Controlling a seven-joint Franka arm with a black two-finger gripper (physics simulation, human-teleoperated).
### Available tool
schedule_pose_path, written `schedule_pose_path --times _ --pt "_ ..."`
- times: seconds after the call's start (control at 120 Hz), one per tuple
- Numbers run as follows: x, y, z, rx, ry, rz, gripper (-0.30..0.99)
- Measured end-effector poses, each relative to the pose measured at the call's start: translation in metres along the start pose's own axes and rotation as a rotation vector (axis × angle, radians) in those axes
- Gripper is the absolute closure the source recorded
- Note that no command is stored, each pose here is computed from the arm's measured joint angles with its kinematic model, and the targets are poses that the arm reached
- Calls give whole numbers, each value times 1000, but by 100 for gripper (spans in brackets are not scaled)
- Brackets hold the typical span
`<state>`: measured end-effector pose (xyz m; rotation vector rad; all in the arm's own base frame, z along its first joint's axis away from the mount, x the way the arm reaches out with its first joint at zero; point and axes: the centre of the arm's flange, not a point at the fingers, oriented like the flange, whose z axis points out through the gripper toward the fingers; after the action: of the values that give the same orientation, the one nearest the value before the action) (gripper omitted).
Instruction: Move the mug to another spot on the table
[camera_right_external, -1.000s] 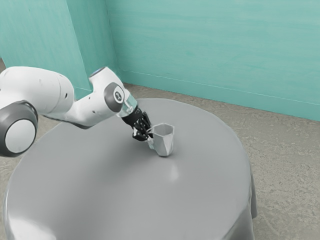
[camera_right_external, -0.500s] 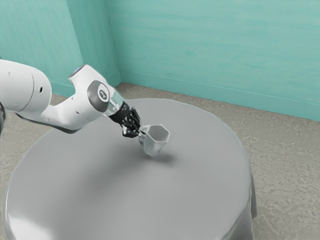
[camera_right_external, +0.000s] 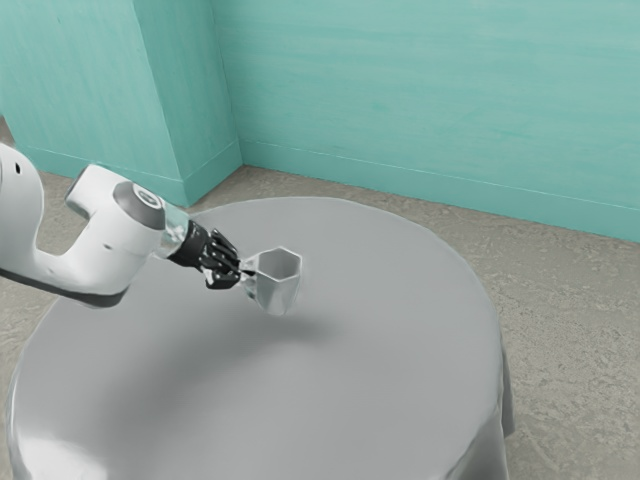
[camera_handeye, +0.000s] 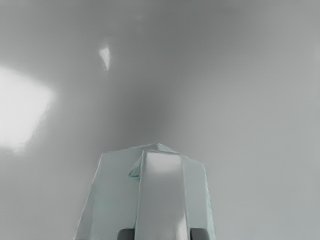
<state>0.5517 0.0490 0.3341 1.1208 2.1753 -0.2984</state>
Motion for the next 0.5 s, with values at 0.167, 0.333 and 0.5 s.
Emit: schedule_pose_path --times 0.167,0.333,0.5 --pt "36 4 -19 -37 -4 -24 66" --pt "66 3 -35 -58 3 -25 66" --pt "77 1 -40 -66 4 -7 66"
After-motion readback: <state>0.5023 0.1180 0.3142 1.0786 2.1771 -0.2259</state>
